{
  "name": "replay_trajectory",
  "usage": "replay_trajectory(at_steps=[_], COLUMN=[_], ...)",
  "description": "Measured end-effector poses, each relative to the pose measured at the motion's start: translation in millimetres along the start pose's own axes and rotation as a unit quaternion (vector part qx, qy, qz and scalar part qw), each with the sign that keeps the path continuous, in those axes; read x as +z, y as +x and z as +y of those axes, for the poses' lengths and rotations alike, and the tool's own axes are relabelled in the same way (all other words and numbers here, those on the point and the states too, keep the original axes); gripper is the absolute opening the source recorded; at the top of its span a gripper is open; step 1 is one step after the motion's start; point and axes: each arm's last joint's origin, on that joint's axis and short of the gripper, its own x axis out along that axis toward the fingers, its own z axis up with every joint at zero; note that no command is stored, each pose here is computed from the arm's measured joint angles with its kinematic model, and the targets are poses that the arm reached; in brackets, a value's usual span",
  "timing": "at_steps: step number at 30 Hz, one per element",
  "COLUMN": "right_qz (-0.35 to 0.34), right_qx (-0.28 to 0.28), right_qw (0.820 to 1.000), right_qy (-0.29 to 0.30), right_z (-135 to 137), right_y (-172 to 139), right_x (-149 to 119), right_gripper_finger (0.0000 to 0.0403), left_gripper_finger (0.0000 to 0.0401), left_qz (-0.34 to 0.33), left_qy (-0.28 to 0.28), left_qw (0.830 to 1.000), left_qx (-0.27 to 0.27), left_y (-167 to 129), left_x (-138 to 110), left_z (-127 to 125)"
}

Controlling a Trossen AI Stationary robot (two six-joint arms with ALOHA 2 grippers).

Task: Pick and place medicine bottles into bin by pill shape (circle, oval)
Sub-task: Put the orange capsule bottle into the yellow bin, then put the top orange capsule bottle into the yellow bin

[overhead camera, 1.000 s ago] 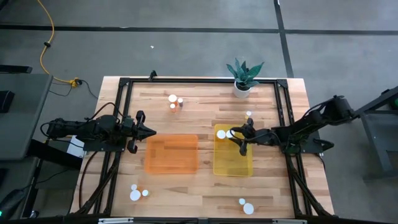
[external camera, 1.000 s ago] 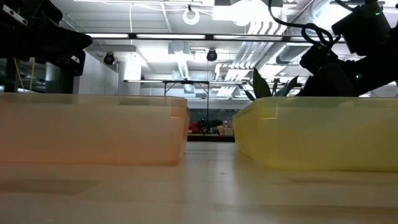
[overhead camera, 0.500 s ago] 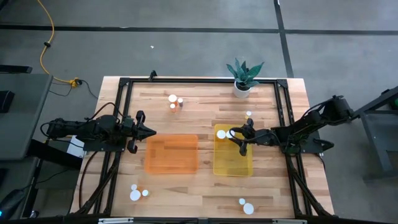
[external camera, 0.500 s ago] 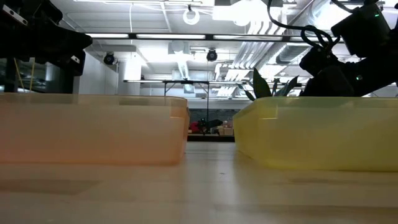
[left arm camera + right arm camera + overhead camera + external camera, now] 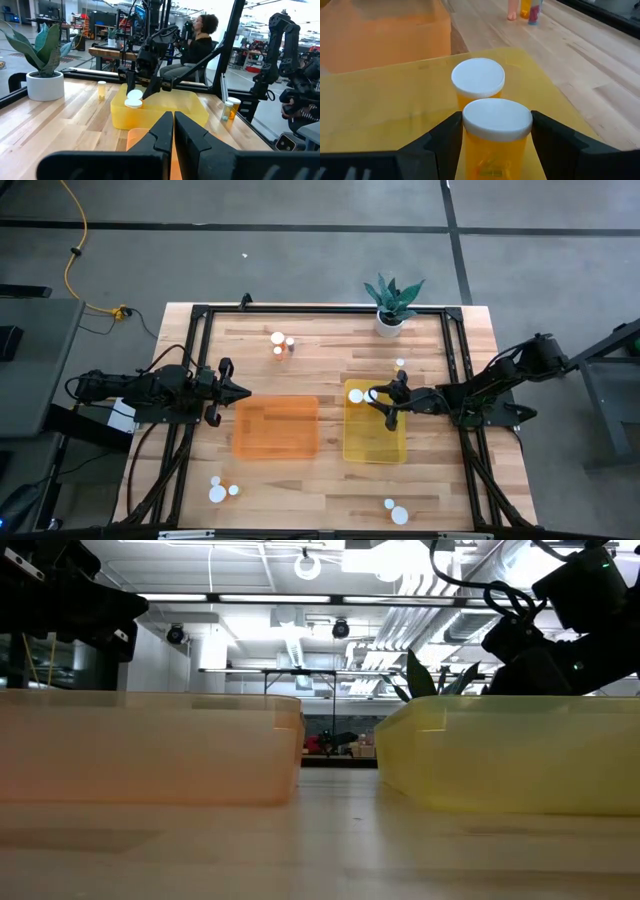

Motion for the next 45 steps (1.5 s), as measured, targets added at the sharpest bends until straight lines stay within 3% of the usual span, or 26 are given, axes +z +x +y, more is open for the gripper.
replay_trajectory(at_steps=[20, 33, 40, 45], right_qz=[0.007, 0.008, 0.007, 0.012], right_qx=[0.005, 0.005, 0.006, 0.054], right_qw=[1.000, 1.000, 1.000, 0.998], right_qy=[-0.011, -0.011, -0.011, -0.031], right_z=[0.2, 0.2, 0.2, 2.9], right_y=[0.1, 0.0, -0.1, -0.9], right_x=[-1.0, -1.2, -1.0, -0.4], right_gripper_finger=[0.0208, 0.0282, 0.0300, 0.0301], left_gripper_finger=[0.0005, 0.0005, 0.0005, 0.0005], left_qz=[0.000, 0.000, 0.000, 0.000], left_qy=[0.000, 0.000, 0.000, 0.000], left_qw=[1.000, 1.000, 1.000, 1.000], left_qx=[0.000, 0.000, 0.000, 0.000], left_y=[0.0, 0.0, 0.0, 0.0], left_x=[0.0, 0.0, 0.0, 0.0], left_z=[0.0, 0.0, 0.0, 0.0])
